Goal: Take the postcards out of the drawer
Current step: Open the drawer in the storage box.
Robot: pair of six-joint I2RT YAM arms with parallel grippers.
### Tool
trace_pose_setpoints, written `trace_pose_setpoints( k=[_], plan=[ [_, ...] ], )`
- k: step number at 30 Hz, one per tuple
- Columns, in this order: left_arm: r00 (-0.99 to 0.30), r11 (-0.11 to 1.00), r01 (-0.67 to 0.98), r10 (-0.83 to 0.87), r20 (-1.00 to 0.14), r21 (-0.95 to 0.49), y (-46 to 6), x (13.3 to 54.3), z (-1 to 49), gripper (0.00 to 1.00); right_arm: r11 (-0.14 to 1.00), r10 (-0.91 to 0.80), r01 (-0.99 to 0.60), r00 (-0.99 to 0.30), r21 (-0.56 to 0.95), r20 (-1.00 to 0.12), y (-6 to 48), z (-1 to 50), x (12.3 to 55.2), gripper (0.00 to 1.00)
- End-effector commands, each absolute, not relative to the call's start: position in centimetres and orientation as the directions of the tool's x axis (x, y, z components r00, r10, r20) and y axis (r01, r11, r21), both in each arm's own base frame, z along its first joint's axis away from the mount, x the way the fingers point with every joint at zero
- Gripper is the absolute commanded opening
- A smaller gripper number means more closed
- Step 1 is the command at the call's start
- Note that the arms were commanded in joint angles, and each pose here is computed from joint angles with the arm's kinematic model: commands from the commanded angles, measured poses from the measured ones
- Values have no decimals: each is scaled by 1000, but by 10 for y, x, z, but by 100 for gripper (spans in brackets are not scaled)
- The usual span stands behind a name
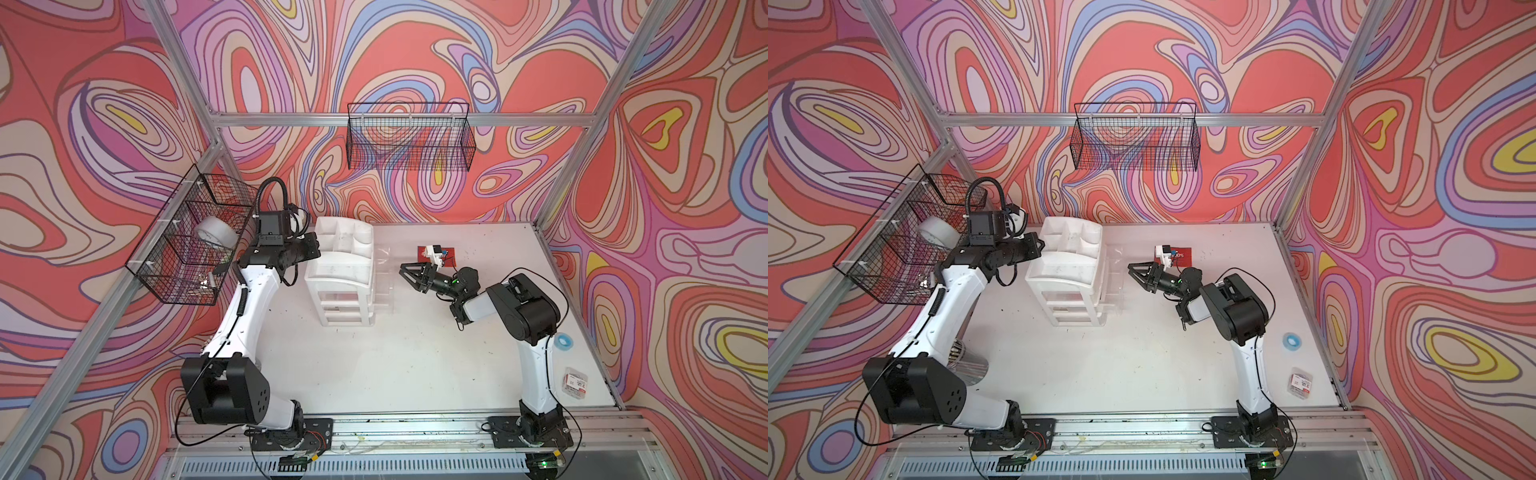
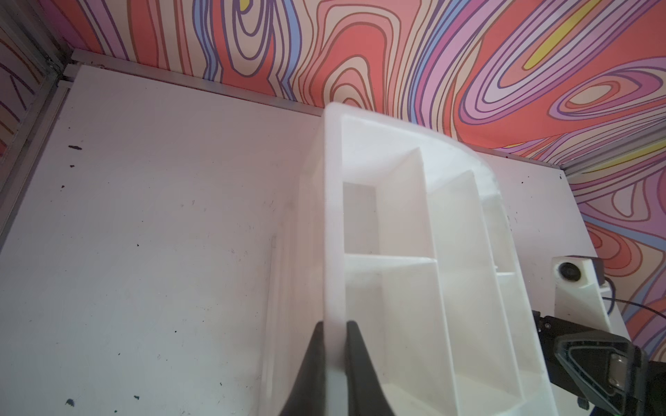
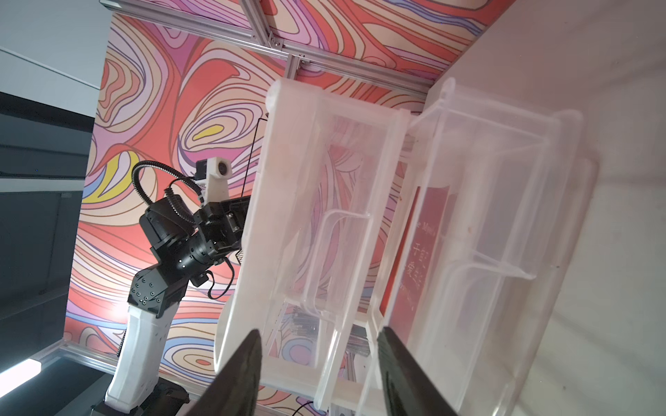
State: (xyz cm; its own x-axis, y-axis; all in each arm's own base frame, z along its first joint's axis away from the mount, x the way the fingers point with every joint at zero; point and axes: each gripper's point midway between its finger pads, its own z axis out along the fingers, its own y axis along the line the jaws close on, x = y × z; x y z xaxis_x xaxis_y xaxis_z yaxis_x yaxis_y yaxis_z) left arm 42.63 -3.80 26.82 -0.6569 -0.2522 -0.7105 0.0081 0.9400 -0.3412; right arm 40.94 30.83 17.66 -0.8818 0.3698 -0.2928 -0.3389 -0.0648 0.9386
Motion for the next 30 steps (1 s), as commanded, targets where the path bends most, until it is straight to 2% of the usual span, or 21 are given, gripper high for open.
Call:
trace_pose_setpoints(
  k=[1, 8, 25, 30],
  plan=[
    [-712, 960, -58, -231, -663, -273, -24, 416, 239, 0, -48, 359, -323, -889, 945, -285, 307, 159, 408, 56],
    [-707, 961, -53, -227, -669, -270, -24, 415, 242, 0, -29, 340, -281, -905, 959, -255, 314, 126, 411, 61],
    [-711, 961, -51, -227, -665, -272, -24, 414, 241, 0, -27, 270, -288, -924, 957, -271, 340, 123, 414, 63],
    [-712, 961, -51, -227, -665, -274, -24, 415, 240, 0, -20, 258, -292, -925, 956, -277, 346, 124, 413, 61]
  ],
)
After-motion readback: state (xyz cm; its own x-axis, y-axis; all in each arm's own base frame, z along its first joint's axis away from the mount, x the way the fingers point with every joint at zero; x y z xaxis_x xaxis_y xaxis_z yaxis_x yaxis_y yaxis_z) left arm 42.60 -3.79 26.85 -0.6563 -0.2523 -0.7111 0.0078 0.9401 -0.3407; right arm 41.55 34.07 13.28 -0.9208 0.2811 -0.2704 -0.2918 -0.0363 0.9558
